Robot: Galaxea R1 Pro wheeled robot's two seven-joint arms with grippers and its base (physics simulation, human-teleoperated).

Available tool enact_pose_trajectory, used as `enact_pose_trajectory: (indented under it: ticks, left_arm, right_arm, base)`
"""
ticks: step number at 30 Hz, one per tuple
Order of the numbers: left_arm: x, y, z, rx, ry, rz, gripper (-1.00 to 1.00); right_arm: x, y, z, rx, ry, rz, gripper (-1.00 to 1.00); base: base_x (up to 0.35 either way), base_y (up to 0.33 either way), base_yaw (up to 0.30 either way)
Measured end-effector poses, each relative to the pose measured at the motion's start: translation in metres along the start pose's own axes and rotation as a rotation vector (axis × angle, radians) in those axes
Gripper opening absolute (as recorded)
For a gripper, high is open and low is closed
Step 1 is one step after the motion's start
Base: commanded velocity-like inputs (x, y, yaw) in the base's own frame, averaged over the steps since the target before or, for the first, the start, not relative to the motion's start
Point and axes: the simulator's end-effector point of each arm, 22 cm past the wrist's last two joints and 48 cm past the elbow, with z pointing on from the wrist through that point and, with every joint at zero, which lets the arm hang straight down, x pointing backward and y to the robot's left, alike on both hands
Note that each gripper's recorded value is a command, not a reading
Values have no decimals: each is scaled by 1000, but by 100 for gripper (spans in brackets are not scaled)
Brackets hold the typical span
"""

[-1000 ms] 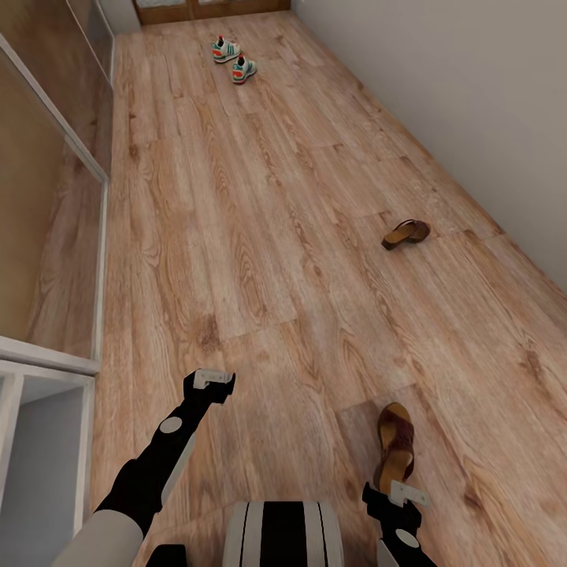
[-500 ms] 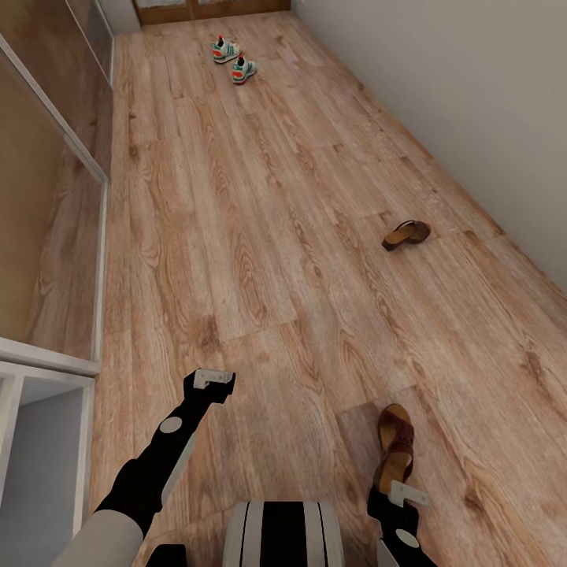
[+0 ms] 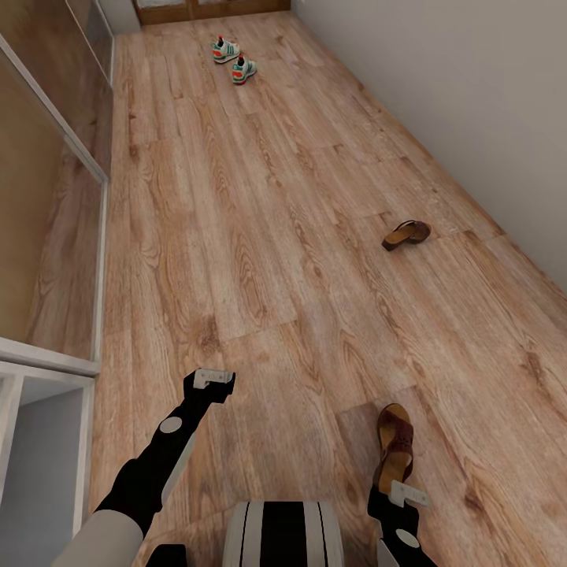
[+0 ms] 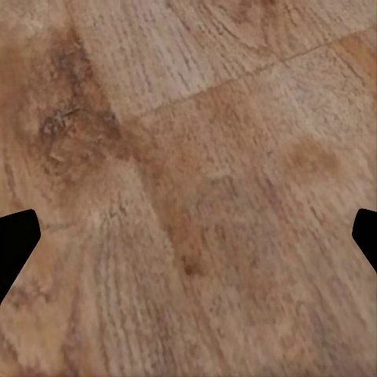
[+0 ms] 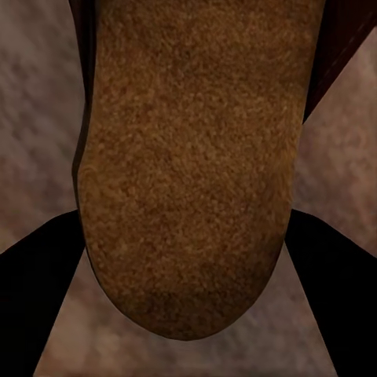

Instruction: Pick up the two gym shoes and the two sandals from the corridor floor and place them onto the hallstand (shoe rack) in the corridor, making sure they are on the rack and not on the floor. Arrange them so the two gym shoes are next to each other and the two sandals are next to each other.

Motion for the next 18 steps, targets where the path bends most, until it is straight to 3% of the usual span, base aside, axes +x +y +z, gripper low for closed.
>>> enact_pose_trajectory:
  ticks: [18]
  left_arm:
    - [0,0,0,0,1,-1,100]
  right_arm:
    - [0,1,0,-2,-1,-1,-100]
  base:
    - [0,0,0]
